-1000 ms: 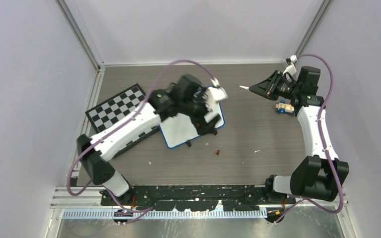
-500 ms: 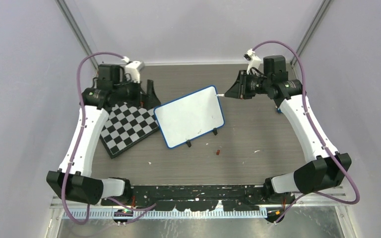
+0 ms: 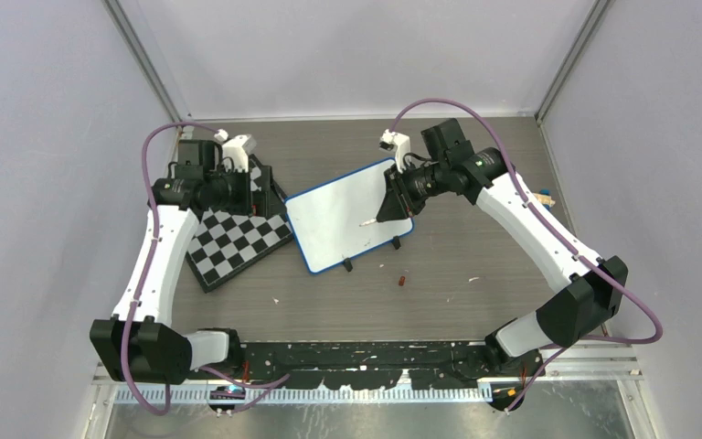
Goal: Write a sentence on the whiteboard
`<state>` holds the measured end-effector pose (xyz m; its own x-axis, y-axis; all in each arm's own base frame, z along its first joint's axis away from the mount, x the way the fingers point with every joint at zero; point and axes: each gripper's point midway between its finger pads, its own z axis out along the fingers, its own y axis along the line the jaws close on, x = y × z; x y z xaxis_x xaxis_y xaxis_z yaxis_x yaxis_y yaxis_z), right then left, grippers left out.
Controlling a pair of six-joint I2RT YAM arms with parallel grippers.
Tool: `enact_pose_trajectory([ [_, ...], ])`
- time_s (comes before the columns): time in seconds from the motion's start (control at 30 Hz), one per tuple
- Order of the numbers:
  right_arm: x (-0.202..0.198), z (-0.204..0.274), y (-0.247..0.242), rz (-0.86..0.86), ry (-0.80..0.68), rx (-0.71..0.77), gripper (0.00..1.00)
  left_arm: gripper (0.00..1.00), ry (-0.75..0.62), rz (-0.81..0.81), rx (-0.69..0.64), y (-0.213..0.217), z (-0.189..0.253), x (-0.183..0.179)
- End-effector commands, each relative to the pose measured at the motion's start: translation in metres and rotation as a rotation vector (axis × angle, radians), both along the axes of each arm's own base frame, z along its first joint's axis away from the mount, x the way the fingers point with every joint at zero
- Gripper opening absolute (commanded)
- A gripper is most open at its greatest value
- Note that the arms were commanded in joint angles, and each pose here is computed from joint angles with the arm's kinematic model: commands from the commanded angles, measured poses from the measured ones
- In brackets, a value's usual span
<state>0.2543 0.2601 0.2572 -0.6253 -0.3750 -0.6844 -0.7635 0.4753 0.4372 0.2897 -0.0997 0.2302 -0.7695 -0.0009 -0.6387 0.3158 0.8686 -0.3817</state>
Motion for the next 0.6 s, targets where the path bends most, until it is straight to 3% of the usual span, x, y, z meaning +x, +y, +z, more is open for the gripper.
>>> enact_pose_trajectory([
  [0.0,-0.02,0.008,0.007,0.113,-0.065,0.025,0.0,1.0,-0.047,-0.174,-0.059,-0.019,0.007,0.0],
  [0.43,-0.043,-0.002,0.014,0.178,-0.028,0.048,0.0,1.0,0.021,-0.292,-0.075,-0.028,-0.017,0.02],
  [0.57,-0.046,-0.003,0.014,0.18,-0.022,0.049,0.0,0.95,0.047,-0.303,-0.081,-0.03,-0.026,0.026],
])
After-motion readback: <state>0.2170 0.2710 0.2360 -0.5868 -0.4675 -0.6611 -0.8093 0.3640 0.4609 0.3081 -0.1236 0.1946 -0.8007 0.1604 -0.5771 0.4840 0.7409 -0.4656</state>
